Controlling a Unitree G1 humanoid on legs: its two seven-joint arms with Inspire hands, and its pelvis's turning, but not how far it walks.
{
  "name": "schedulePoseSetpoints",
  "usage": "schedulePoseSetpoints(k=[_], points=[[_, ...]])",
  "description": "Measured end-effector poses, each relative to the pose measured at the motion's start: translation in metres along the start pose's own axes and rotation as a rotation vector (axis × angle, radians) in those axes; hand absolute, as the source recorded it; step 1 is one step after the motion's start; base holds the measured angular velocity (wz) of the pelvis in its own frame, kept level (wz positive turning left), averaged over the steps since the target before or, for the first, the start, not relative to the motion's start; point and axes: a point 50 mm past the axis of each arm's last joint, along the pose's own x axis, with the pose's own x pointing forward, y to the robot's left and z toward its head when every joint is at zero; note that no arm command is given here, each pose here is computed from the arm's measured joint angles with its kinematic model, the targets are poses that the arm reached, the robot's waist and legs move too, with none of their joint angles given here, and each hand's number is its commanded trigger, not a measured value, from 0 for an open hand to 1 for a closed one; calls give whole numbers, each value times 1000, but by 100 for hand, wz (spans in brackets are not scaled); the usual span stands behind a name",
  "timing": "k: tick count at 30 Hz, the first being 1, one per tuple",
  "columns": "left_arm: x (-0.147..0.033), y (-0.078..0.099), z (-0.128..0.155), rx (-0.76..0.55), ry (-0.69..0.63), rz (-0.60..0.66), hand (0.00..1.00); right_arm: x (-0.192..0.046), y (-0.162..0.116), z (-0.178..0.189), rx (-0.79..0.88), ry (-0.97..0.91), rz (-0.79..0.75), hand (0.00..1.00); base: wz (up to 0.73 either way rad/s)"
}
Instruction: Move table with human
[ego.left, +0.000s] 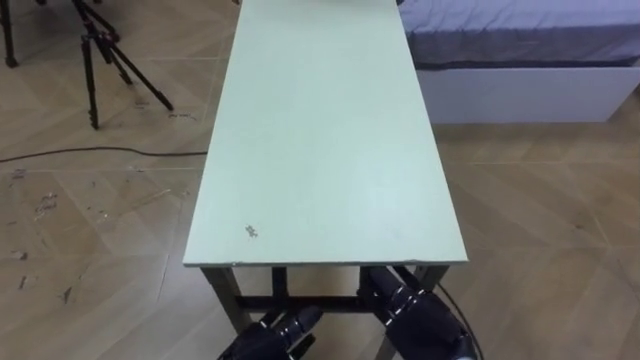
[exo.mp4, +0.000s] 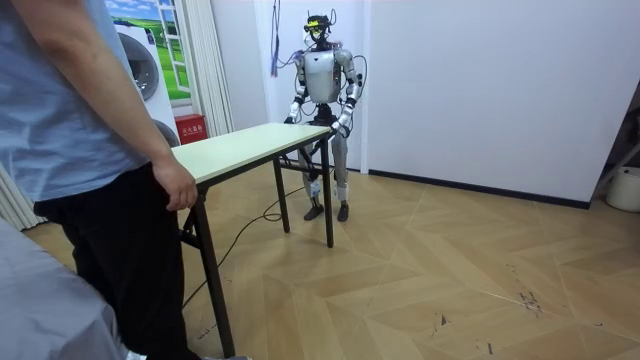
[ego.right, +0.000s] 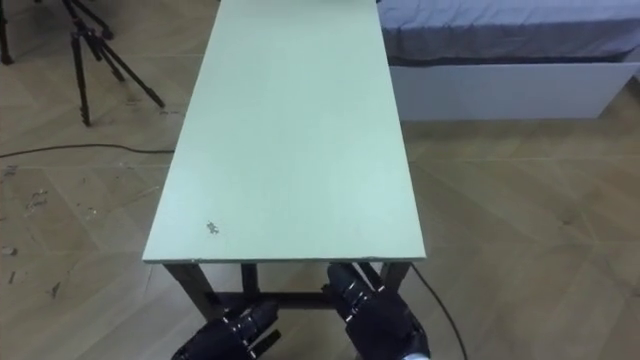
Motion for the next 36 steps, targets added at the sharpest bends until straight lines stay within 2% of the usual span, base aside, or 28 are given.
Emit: schedulePoseSetpoints(k=[8,15,19,24,28,36], points=[[4,-18,11,-24,-51,-65,0,8,20,10,30,-40,60,0,1],[12,-34,29,-60,-102,-133,0,13,24,16,30,-48,51,0,-1],[10,-31,47,-110,-181,-113,0,13,23,19,29,-44,39,0,-2],[9,-29,52,-181,-205,-74,0,14,22,19,35,-41,17,0,0],[8,-30,60,-254,-240,-49,0,14,22,24,97,-64,4,0,0],[12,-32,68,-278,-266,-16,0,15,24,29,226,-104,-5,0,0]])
